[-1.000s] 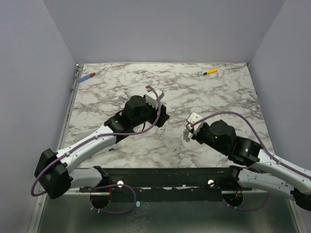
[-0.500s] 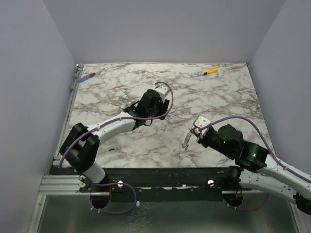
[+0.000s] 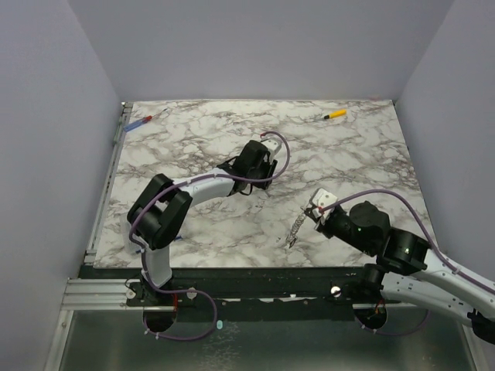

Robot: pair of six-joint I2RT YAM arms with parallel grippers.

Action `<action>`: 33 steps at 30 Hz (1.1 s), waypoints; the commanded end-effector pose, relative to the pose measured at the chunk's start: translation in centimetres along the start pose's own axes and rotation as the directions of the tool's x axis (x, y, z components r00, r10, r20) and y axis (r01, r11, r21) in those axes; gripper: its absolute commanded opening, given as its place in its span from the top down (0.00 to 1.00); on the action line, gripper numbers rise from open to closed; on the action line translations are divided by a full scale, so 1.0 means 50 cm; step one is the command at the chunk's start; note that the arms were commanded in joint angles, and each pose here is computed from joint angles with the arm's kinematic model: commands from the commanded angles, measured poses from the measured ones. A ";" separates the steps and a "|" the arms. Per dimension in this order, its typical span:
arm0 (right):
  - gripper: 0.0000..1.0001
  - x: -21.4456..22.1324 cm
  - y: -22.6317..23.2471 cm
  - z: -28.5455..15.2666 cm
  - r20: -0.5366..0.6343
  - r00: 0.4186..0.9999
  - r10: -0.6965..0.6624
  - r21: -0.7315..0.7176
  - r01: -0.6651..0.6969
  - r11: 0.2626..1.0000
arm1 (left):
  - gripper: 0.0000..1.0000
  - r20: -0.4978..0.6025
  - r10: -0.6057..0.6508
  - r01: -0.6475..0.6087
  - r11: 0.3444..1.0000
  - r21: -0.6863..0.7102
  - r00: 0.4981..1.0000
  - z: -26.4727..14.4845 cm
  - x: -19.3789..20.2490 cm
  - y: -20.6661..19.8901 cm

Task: Put the keys on the keyring

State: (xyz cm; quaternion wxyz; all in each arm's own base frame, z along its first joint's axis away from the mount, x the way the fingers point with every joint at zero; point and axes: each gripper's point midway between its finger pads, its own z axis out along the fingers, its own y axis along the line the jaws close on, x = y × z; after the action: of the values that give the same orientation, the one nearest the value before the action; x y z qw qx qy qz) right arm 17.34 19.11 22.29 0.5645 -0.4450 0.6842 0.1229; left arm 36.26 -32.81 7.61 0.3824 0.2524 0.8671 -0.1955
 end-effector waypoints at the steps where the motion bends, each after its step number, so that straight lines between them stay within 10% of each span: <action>1: 0.99 -0.022 -0.001 -0.001 0.044 0.999 -0.002 -0.007 0.002 1.000 | 0.63 -0.010 0.024 -0.024 1.000 -0.005 1.000 0.023 -0.004 0.006; 15: 0.99 -0.029 0.002 0.001 0.049 0.999 -0.009 -0.021 0.010 1.000 | 0.64 -0.063 0.049 -0.052 0.998 -0.037 0.997 0.052 0.029 0.023; 27: 0.99 -0.027 0.006 0.003 0.043 0.999 -0.009 -0.031 0.011 0.999 | 1.00 -0.079 0.066 -0.070 0.997 -0.038 0.995 0.060 0.035 0.026; 33: 0.99 -0.024 0.007 0.004 0.041 0.999 -0.010 -0.030 0.011 0.999 | 1.00 -0.062 0.069 -0.070 0.998 -0.004 0.996 0.047 0.020 0.011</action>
State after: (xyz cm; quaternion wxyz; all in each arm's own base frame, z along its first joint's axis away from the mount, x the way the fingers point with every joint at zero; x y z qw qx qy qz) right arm 17.08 19.61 21.94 0.5564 -0.4582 0.6808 0.1302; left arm 37.14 -33.03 4.26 0.3573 0.2810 0.8750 -0.1669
